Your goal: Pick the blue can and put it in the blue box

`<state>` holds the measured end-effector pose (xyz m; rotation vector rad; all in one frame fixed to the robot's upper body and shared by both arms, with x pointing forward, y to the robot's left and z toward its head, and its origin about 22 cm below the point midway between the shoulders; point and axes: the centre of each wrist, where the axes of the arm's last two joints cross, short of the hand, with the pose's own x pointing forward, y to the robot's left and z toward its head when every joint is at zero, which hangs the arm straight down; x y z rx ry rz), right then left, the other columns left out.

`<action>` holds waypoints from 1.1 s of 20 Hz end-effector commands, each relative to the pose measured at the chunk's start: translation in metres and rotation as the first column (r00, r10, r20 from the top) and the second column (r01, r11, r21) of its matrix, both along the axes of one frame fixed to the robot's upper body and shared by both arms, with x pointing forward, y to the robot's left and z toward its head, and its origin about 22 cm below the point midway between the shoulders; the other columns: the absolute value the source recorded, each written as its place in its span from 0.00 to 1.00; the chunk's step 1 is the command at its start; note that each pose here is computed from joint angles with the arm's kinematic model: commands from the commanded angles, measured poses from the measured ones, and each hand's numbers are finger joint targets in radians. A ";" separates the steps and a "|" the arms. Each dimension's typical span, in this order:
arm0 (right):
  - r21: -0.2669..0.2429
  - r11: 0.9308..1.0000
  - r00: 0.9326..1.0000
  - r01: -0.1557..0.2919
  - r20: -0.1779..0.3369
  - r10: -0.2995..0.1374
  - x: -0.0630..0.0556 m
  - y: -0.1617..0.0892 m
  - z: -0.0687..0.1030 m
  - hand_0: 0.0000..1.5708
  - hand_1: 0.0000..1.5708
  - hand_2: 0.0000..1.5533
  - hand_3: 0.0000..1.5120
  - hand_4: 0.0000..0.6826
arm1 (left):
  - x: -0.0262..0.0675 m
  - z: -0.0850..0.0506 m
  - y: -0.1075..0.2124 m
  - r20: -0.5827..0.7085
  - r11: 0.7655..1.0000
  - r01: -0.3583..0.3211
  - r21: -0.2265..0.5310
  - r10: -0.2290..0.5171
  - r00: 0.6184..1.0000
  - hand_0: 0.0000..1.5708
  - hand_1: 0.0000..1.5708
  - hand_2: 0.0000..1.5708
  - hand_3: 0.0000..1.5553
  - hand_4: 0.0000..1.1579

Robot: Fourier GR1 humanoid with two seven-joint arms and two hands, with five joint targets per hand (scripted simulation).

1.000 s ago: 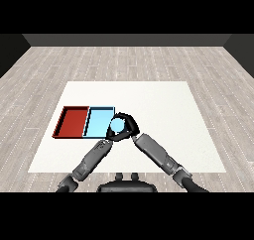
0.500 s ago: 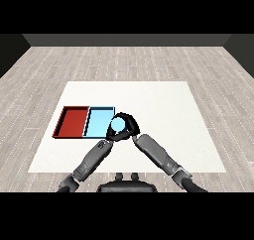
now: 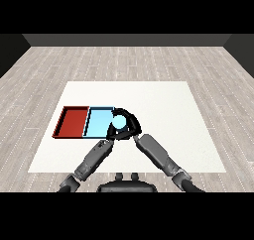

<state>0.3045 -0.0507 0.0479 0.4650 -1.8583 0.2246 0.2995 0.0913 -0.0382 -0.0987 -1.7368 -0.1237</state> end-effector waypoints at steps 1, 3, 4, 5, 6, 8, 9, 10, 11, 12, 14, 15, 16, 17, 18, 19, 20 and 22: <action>0.008 1.000 1.000 0.010 0.007 -0.010 -0.011 0.006 -0.013 0.00 0.00 0.00 0.00 0.00 | 0.0065 0.003 -0.010 -0.017 1.000 0.003 0.009 -0.003 1.000 1.00 1.00 0.97 0.93 0.95; 0.012 1.000 1.000 -0.003 0.005 0.003 -0.006 -0.015 0.001 0.00 0.00 0.00 0.00 0.00 | 0.0045 0.005 -0.005 -0.003 1.000 -0.022 -0.005 0.022 1.000 1.00 1.00 0.98 0.95 0.98; 0.011 1.000 1.000 -0.006 0.011 0.006 0.012 -0.008 0.010 0.00 0.00 0.00 0.00 0.00 | 0.0074 -0.005 0.000 0.001 1.000 -0.017 0.021 0.017 1.000 1.00 1.00 0.98 0.95 0.98; 0.024 1.000 1.000 -0.017 0.004 0.017 0.002 -0.009 0.001 0.00 0.00 0.00 0.00 0.00 | -0.0064 0.005 -0.016 -0.010 1.000 -0.003 0.010 0.003 1.000 1.00 1.00 0.99 0.95 0.98; 0.022 1.000 1.000 -0.008 -0.001 0.008 -0.003 0.002 -0.003 0.00 0.00 0.00 0.00 0.00 | 0.0071 0.002 -0.004 -0.007 0.999 -0.008 0.037 0.009 1.000 1.00 1.00 0.99 0.96 0.98; 0.023 0.999 1.000 0.026 -0.015 -0.026 -0.005 -0.004 0.005 0.00 0.00 0.00 0.00 0.00 | 0.0054 0.010 0.015 0.031 0.999 -0.023 0.039 0.022 0.999 1.00 1.00 1.00 0.96 0.98; 0.014 1.000 0.999 0.027 -0.018 -0.026 -0.022 -0.020 -0.015 0.00 0.00 0.00 0.00 0.00 | -0.0052 -0.003 -0.014 0.011 0.999 -0.018 0.032 0.018 1.000 1.00 1.00 1.00 0.97 0.98; 0.053 0.999 0.999 -0.008 -0.035 0.010 -0.006 -0.017 0.006 0.00 0.00 0.00 0.00 0.00 | -0.0032 -0.001 0.019 0.012 0.998 -0.013 0.064 0.012 1.000 1.00 1.00 1.00 0.97 0.98; 0.069 0.998 1.000 0.006 -0.015 -0.005 0.001 -0.018 0.006 0.00 0.00 0.00 0.00 0.00 | 0.0043 0.004 -0.002 -0.001 0.999 -0.021 0.040 0.021 1.000 1.00 1.00 1.00 0.97 0.98; 0.045 0.999 1.000 0.019 -0.022 -0.018 -0.003 -0.014 0.008 0.00 0.00 0.00 0.00 0.00 | -0.0079 -0.005 -0.001 0.012 0.998 -0.014 0.055 0.014 1.000 1.00 1.00 1.00 0.97 0.98; 0.068 0.997 0.999 0.032 -0.002 -0.032 -0.014 -0.029 0.004 0.00 0.00 0.00 0.00 0.00 | 0.0073 0.000 0.024 0.012 0.997 -0.033 0.066 0.033 0.999 1.00 1.00 1.00 0.97 0.98; 0.036 0.999 1.000 0.022 -0.013 -0.022 -0.014 -0.036 0.003 0.00 0.00 0.00 0.00 0.00 | 0.0110 -0.005 0.001 0.031 0.996 -0.038 0.076 0.036 0.999 1.00 1.00 1.00 0.97 0.98; 0.085 0.996 1.000 0.018 0.012 -0.019 -0.001 -0.043 0.027 0.00 0.00 0.00 0.00 0.00 | -0.0001 -0.015 0.018 0.038 0.995 -0.064 0.077 0.061 0.997 1.00 1.00 1.00 0.96 0.98; 0.078 0.996 0.999 0.041 0.000 -0.041 -0.012 -0.044 0.027 0.00 0.00 0.00 0.00 0.00 | 0.0007 -0.008 0.013 0.026 0.996 -0.042 0.073 0.040 0.999 1.00 1.00 1.00 0.96 0.98; 0.079 0.996 0.999 0.040 -0.004 -0.040 -0.015 -0.061 0.005 0.00 0.00 0.00 0.00 0.00 | 0.0144 -0.006 0.005 0.010 0.997 -0.063 0.052 0.063 0.998 1.00 1.00 1.00 0.97 0.97; 0.118 0.992 0.998 0.055 -0.020 -0.053 -0.027 -0.047 0.012 0.00 0.00 0.00 0.00 0.00 | 0.0086 -0.008 0.005 0.017 0.996 -0.058 0.064 0.057 0.998 1.00 1.00 1.00 0.97 0.97; 0.087 0.994 0.997 0.069 0.019 -0.071 -0.036 -0.077 0.029 0.00 0.00 0.00 0.00 0.00 | 0.0105 0.006 0.010 0.020 0.996 -0.045 0.076 0.043 0.999 1.00 1.00 1.00 0.97 0.97; 0.122 0.988 0.995 0.094 0.024 -0.098 -0.016 -0.087 0.024 0.00 0.00 0.00 0.00 0.00 | 0.0063 -0.008 0.008 0.016 0.995 -0.052 0.088 0.051 0.999 1.00 1.00 1.00 0.96 0.97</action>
